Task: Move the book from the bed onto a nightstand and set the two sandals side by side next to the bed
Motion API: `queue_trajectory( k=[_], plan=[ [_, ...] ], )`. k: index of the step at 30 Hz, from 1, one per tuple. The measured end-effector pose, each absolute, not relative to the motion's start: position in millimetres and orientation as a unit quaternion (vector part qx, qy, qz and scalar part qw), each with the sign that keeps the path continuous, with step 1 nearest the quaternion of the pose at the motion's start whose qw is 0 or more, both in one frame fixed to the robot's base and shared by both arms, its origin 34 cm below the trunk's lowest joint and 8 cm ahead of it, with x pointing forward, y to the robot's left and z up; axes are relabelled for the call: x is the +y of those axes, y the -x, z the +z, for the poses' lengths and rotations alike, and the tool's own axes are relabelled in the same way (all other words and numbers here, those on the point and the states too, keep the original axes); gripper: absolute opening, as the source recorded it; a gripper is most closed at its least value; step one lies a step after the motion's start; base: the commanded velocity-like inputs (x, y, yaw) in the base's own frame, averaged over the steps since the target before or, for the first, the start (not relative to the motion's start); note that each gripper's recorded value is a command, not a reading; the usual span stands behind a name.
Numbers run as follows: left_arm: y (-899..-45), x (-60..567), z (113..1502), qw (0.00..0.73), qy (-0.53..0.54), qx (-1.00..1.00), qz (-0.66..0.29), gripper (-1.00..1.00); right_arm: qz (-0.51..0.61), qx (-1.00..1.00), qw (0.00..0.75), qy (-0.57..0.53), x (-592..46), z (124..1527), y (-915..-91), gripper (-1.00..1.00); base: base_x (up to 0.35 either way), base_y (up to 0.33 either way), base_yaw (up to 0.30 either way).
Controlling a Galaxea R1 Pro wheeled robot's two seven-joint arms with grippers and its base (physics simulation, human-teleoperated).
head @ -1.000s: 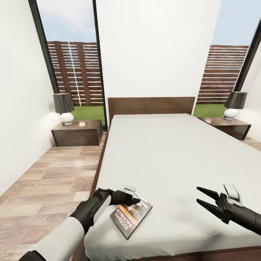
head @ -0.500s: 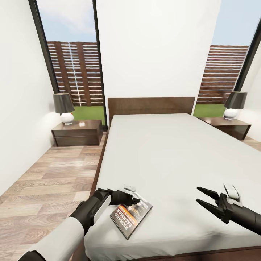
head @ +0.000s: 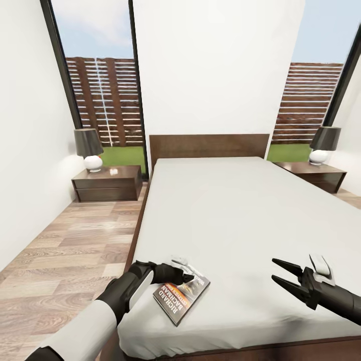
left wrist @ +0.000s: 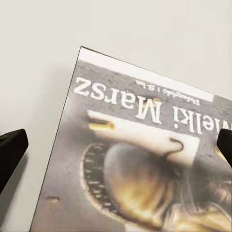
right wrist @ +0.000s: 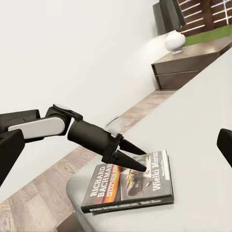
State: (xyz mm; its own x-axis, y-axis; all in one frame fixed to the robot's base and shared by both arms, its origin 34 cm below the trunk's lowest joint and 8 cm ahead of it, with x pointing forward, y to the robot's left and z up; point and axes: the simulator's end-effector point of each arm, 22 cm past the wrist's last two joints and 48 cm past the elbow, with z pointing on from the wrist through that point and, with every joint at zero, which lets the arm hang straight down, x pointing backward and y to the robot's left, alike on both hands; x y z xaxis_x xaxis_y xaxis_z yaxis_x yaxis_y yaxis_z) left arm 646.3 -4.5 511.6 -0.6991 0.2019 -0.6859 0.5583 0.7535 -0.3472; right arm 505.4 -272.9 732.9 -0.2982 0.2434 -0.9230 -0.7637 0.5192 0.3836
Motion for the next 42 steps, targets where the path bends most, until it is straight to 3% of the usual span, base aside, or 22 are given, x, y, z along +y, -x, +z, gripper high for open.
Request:
queue_trajectory(
  k=[42],
  plan=[
    [-647, -5, 512, 0.326, -0.216, 0.877, -0.278, 1.0, 0.46, 0.669, 0.547, 0.206, -260, 729, -504, 1.0, -0.017, 0.0, 0.0]
  ],
)
